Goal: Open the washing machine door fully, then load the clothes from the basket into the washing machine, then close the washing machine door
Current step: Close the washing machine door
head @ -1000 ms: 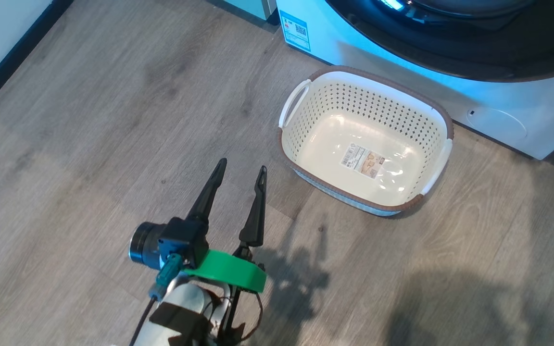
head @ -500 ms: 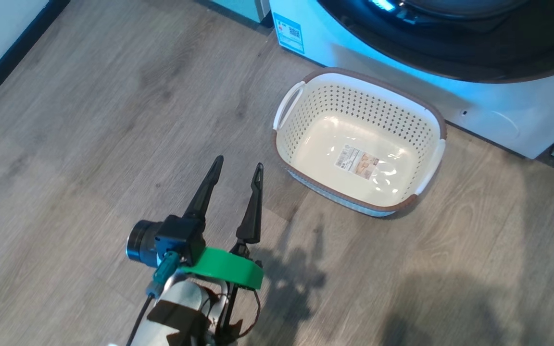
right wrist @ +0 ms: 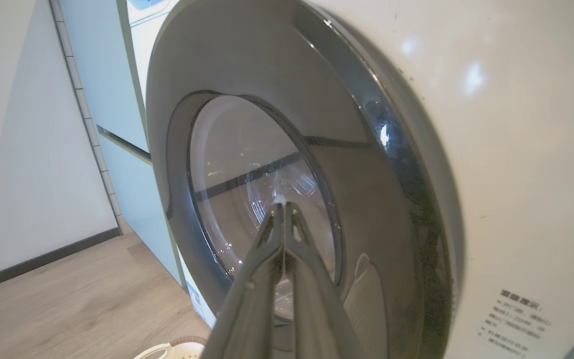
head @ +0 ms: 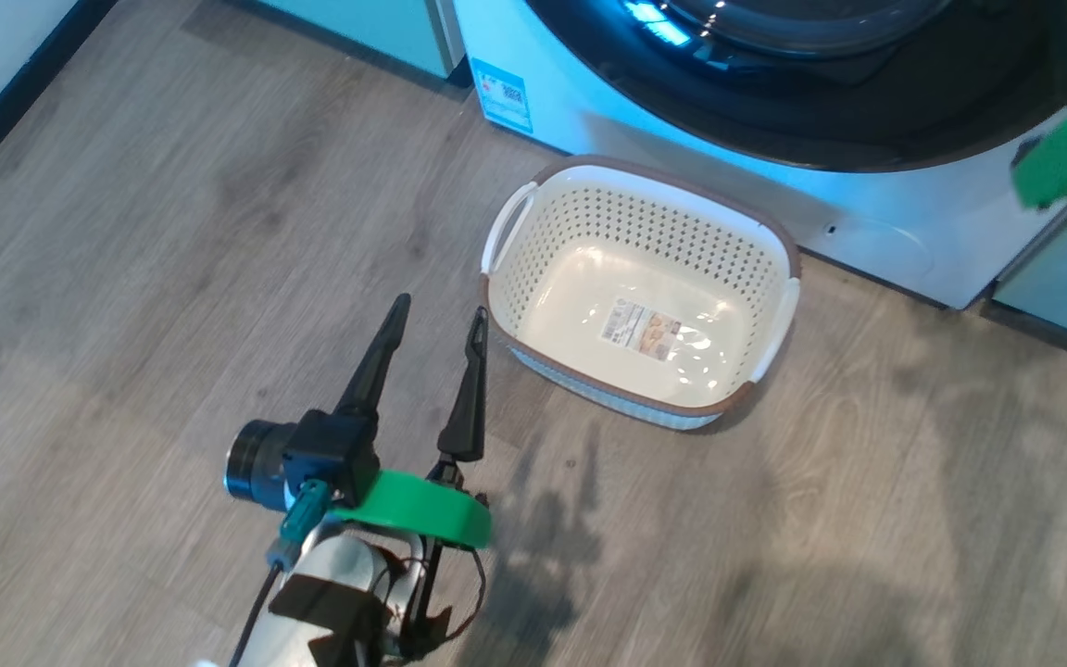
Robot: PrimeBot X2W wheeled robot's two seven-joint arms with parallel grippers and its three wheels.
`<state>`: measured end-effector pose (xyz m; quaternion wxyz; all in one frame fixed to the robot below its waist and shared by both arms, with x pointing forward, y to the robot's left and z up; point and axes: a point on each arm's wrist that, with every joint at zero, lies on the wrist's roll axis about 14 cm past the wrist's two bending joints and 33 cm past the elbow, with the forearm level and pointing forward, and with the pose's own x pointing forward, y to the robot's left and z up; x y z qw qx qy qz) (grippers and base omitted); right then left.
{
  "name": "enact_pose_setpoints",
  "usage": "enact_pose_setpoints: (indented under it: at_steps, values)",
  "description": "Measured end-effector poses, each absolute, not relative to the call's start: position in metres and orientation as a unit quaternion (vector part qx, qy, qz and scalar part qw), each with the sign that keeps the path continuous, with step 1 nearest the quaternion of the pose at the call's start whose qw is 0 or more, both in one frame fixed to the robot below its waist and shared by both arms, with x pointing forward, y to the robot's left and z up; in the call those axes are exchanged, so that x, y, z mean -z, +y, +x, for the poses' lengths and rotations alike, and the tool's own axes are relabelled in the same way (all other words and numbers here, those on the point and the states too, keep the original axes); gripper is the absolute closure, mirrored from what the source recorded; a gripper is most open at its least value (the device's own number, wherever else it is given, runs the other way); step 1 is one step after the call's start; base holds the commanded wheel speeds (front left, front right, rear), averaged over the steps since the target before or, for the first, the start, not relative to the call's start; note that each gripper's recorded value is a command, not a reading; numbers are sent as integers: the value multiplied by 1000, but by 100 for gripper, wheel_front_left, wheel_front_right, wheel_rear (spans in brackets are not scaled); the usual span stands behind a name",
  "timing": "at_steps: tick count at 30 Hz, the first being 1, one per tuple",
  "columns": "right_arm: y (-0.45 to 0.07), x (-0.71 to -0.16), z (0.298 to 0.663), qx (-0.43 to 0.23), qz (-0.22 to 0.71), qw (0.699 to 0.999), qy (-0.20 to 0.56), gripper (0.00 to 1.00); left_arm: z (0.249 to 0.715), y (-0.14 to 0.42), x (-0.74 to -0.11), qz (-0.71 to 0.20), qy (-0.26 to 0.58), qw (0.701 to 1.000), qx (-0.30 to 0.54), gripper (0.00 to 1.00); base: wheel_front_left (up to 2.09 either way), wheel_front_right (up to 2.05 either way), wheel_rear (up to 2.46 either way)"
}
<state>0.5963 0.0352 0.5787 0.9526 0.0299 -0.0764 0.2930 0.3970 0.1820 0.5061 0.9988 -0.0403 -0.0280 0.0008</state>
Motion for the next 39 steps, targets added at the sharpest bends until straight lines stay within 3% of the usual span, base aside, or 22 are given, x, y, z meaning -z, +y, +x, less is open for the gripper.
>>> enact_pose_setpoints:
  at_steps: [1, 3, 4, 5, 39]
  values:
    - [33, -578, 592, -293, 32, 952, -78, 89, 397, 182, -507, -40, -30, 999, 0, 0, 0, 0, 0]
    - [29, -576, 581, -292, 39, 952, -81, 30, 398, 181, -509, -39, -33, 999, 2, 0, 0, 0, 0]
    - [29, -576, 581, -292, 39, 952, -81, 6, 398, 181, -509, -39, -33, 999, 2, 0, 0, 0, 0]
    - [26, -574, 576, -292, 41, 952, -83, 0, 399, 180, -509, -39, -34, 999, 4, 0, 0, 0, 0]
    - [-135, -525, 406, -97, 83, 991, -32, 0, 370, 138, -513, -50, -33, 996, 71, 0, 0, 0, 0]
